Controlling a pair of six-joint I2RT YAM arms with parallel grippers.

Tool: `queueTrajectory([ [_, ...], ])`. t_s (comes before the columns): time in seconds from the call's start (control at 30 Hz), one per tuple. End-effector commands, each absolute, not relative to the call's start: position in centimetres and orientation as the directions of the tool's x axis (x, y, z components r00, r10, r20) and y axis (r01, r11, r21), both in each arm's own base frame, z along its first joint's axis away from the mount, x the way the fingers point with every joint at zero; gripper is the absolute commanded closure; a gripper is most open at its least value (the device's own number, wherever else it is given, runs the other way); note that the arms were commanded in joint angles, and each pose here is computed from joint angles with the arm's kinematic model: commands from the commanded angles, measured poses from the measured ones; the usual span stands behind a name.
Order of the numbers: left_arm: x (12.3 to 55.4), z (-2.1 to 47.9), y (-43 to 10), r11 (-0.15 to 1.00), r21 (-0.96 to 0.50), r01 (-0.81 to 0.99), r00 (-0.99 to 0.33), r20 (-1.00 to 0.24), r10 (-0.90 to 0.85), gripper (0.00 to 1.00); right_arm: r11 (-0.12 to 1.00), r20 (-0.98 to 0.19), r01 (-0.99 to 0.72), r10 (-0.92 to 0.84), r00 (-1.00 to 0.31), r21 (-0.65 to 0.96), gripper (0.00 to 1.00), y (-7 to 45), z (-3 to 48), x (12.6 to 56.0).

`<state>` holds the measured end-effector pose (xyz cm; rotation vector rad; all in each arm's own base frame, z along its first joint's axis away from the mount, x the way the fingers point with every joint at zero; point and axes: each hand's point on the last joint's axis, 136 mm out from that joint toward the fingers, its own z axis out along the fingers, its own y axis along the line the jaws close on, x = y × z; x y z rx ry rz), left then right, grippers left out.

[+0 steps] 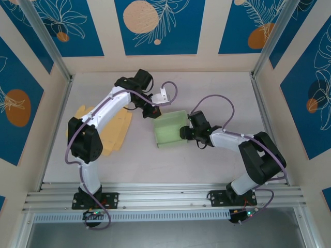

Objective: Fold the paper box

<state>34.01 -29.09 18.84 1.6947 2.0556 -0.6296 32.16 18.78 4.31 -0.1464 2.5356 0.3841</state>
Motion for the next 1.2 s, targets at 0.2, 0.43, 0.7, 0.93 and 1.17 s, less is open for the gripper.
queueTrajectory([
  [0.2, 35.0, 17.7, -27.9, 0.247, -0.133, 0.96, -0.281, -0.479, 0.832, 1.0, 0.988, -0.567, -0.152, -0.118, -0.815, 0.013, 0.78, 17.9, 3.0, 32.3],
  [0.43, 37.0, 18.8, -27.9, 0.393, -0.137, 0.909, -0.406, -0.501, 0.764, 1.0, 0.976, -0.565, -0.071, -0.177, -0.806, -0.206, 0.9, 16.1, 1.7, 32.0],
  [0.7, 37.2, 18.8, -28.4, 0.478, -0.185, 0.859, -0.501, -0.499, 0.707, 1.0, 0.903, -0.493, -0.098, -0.317, -0.81, -0.419, 0.91, 16.8, 0.5, 31.7],
  [0.93, 36.7, 18.7, -28.6, 0.462, -0.179, 0.869, -0.484, -0.503, 0.716, 1.0, 0.894, -0.464, -0.078, -0.302, -0.833, -0.441, 0.82, 17.2, -0.3, 31.2],
  [1.17, 36.2, 18.5, -28.1, 0.421, -0.119, 0.899, -0.421, -0.492, 0.762, 1.0, 0.923, -0.517, -0.082, -0.283, -0.808, -0.376, 0.53, 18.8, 2.6, 32.1],
])
